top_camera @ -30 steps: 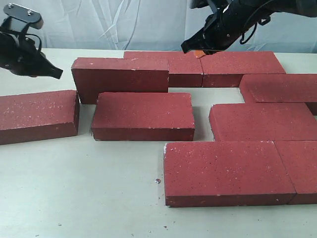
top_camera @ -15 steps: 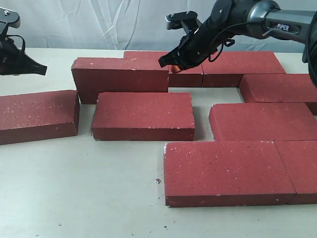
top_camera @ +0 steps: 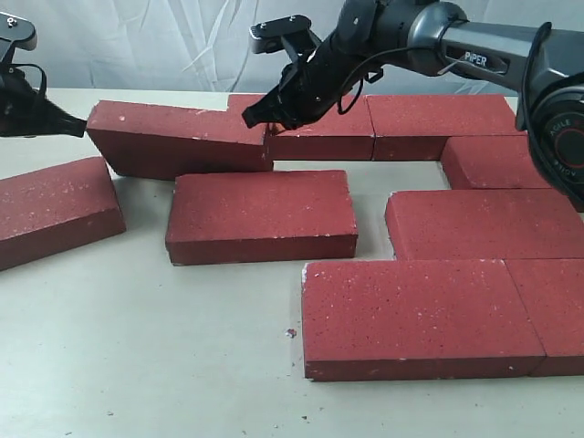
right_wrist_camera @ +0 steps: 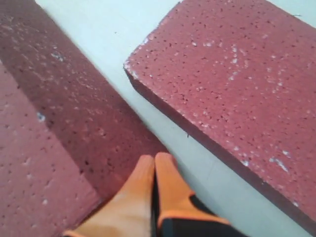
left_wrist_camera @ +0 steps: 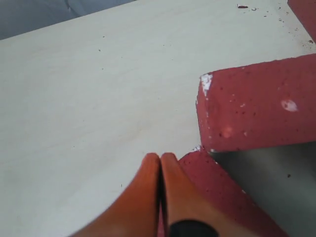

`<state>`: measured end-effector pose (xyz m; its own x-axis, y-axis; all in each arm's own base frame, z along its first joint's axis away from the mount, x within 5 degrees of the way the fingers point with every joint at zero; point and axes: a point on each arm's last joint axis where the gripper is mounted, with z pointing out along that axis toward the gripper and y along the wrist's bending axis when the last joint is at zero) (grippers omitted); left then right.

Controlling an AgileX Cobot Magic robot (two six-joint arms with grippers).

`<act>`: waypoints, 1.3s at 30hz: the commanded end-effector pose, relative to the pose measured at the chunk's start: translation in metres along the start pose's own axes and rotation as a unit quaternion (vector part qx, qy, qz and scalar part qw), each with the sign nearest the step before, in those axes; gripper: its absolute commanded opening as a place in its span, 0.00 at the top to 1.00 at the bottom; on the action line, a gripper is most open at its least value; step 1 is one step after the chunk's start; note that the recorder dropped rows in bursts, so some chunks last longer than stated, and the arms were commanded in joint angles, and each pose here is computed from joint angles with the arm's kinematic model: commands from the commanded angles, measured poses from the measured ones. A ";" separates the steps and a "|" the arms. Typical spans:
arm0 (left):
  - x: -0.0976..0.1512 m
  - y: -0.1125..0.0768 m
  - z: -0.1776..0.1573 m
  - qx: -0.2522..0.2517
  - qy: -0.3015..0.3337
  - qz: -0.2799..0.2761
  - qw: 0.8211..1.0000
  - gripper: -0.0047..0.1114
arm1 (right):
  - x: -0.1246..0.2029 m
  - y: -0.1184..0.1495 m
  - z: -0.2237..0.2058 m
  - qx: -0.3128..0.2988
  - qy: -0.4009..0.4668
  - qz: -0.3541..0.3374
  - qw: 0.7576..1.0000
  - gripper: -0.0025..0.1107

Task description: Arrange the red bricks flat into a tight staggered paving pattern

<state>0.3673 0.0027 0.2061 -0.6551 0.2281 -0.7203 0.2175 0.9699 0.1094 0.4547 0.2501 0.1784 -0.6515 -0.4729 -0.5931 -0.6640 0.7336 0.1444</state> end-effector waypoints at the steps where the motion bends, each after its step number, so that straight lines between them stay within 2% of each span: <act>1: 0.001 0.001 0.000 -0.004 -0.001 -0.005 1.000 0.96 | -0.004 0.012 0.002 -0.006 -0.005 -0.010 1.000 0.99; 10: 0.001 0.002 0.000 -0.007 -0.004 -0.006 1.000 0.96 | -0.011 0.030 0.006 -0.012 -0.034 -0.023 0.999 0.99; 14: 0.000 0.002 0.000 -0.008 -0.005 -0.008 1.000 0.96 | -0.015 0.035 0.005 -0.043 -0.057 -0.003 0.997 0.99; 19: 0.000 0.002 0.000 -0.010 -0.007 -0.012 1.000 0.96 | -0.020 0.054 0.006 -0.089 -0.084 -0.027 0.992 0.99; 21: 0.000 0.002 0.000 -0.009 -0.008 -0.016 1.000 0.96 | -0.021 0.059 0.007 -0.087 -0.086 -0.053 0.991 0.99; 25: -0.003 0.002 -0.006 -0.006 -0.013 -0.014 1.000 0.96 | -0.024 0.051 -0.008 -0.056 -0.077 -0.090 0.991 0.99; 33: -0.013 -0.010 -0.040 0.052 -0.007 -0.005 0.999 0.96 | -0.021 0.010 -0.084 -0.016 -0.003 -0.048 0.999 0.99; 36: -0.007 -0.019 -0.047 0.101 0.030 0.013 0.994 0.96 | -0.004 0.002 -0.103 -0.010 0.015 -0.032 0.999 0.99; 39: 0.006 -0.029 -0.050 0.163 0.097 0.036 0.981 0.96 | 0.022 -0.001 -0.111 0.013 0.012 -0.029 0.999 0.99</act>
<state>0.3347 -0.0149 0.2400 -0.6942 0.2693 -0.6675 0.3808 0.9244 -0.0230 0.4173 0.2009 0.2580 -0.6158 -0.5200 -0.5919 -0.7023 0.7028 0.1134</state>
